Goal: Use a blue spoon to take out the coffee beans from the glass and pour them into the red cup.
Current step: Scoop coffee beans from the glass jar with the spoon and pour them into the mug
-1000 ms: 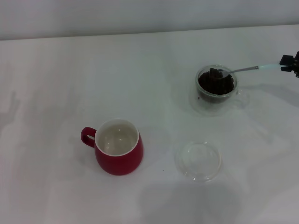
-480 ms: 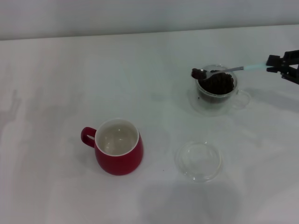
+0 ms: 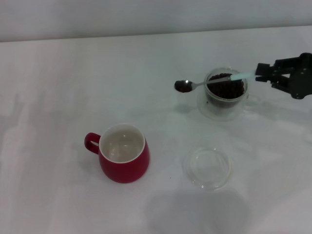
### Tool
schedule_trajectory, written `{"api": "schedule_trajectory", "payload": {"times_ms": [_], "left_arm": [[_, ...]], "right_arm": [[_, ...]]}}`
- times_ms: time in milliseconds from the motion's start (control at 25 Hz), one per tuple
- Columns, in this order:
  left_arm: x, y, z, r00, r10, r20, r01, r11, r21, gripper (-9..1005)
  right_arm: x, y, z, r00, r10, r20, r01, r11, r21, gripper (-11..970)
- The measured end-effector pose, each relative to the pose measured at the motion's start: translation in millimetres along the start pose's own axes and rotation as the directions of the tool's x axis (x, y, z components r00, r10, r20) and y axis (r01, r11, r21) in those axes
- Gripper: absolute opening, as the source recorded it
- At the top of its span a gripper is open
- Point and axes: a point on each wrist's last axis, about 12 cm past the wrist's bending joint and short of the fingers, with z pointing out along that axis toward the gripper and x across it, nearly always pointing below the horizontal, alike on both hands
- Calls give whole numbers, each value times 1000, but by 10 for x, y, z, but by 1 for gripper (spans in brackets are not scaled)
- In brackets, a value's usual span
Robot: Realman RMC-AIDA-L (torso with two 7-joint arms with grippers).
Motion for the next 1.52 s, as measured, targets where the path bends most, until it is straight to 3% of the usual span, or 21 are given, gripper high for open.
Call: {"api": "schedule_trajectory", "payload": {"times_ms": [480,960,1280,1520], "left_arm": [[7,-19,-2,1000,-5,-2,5,1000,4,892],[9,-26,3,1000,-9,-3,9,1000,4,892],[15,-35,3,1000,-11,-7,11,1000,6,893],[22,-55,0,1000,-15,-10,15,1000,14,895]], "right_arm": [[210,61,495,991,-38,-130,29,997,-67,153],[362,29,814,974,-73,-215,66,997,-36,155],[425,28,983,955,-176,-240,163,984,-71,157],[419,18,1032,928,-300,-221,287,954,-90,158]]}}
